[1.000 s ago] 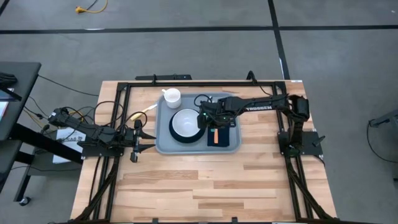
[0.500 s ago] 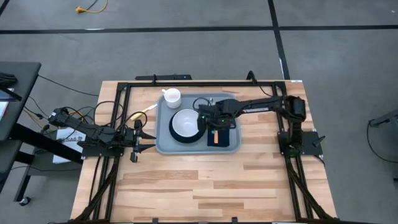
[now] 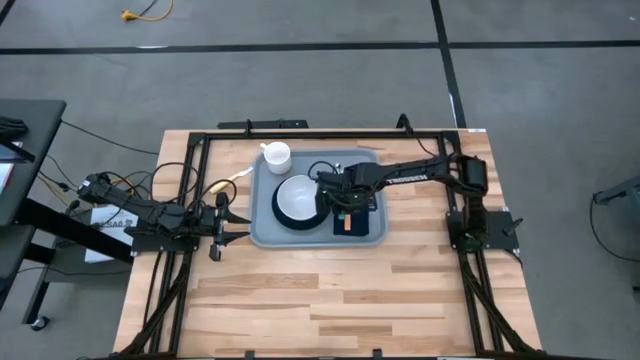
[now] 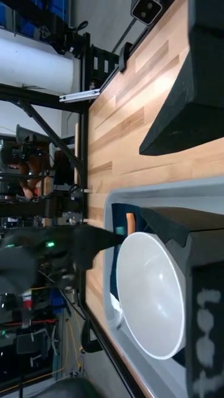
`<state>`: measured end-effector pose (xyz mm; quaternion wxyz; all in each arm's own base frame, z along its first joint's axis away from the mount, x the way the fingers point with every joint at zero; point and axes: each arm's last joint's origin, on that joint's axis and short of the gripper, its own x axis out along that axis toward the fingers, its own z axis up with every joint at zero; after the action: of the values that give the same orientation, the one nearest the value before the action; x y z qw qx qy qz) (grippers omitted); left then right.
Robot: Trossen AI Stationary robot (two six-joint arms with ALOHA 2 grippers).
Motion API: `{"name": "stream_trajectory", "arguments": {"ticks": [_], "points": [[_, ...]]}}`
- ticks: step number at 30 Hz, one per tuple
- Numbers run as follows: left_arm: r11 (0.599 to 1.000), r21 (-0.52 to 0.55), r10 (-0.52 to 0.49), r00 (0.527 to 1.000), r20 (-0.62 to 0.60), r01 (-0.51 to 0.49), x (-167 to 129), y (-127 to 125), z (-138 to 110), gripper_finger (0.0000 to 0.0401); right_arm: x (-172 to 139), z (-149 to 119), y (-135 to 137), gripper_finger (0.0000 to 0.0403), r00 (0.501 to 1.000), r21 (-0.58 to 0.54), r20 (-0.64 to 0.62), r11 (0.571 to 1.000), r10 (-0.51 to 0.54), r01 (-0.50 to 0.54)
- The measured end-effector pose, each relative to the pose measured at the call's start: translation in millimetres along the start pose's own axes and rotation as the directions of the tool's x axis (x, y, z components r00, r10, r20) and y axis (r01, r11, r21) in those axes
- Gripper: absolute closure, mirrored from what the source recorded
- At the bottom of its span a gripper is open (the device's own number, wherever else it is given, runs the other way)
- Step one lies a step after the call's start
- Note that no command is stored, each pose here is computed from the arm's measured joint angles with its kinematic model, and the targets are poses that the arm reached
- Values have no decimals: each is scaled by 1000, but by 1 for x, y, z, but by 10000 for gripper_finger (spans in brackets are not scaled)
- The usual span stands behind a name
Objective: Set up tray
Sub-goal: Put the blue spoon on top of the black napkin to the left of the orange fork
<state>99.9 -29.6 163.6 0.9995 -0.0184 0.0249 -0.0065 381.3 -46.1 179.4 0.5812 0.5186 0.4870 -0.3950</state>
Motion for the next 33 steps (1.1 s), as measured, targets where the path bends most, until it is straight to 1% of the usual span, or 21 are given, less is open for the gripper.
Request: {"name": "stream_trajectory", "arguments": {"ticks": [1, 3, 4, 5, 6, 7, 10, 18, 26, 33], "points": [[1000, 0, 0, 1000, 0, 0, 0, 0, 0, 266, 5, -1, 1, 343, 1000, 5, -5, 1000, 0, 0], [1000, 0, 1, 1000, 0, -1, 0, 0, 0, 266, 11, -3, -2, 343, 999, 8, -31, 999, -38, 38], [1000, 0, 1, 1000, 0, -1, 0, 0, 0, 266, 14, -3, 0, 343, 999, 11, -33, 999, -29, 30], [1000, 0, 0, 1000, 0, 0, 0, 0, 0, 266, 16, -2, 5, 343, 999, 13, -34, 1000, 2, -2], [1000, 0, -1, 1000, 0, 1, 0, 0, 0, 266, 18, -3, 4, 343, 999, 15, -39, 1000, -2, 3], [1000, 0, 2, 1000, 0, -2, 0, 0, 0, 266, 19, -4, 1, 343, 998, 20, -47, 999, -31, 32], [1000, 0, -1, 1000, -1, 1, 0, 0, 0, 266, 18, -1, 4, 343, 999, 24, -37, 1000, -1, 2], [1000, 3, 0, 1000, -7, 0, 0, 0, -1, 266, 17, -2, 2, 337, 999, 38, -40, 999, -12, 14], [1000, 3, 0, 1000, -7, 0, 0, 0, -1, 266, 18, -3, 3, 336, 1000, 101, -17, 995, -20, 21], [1000, 3, 0, 1000, -7, 0, 0, 0, -1, 266, 18, -6, 3, 335, 999, 103, -42, 995, -13, 17]]}}
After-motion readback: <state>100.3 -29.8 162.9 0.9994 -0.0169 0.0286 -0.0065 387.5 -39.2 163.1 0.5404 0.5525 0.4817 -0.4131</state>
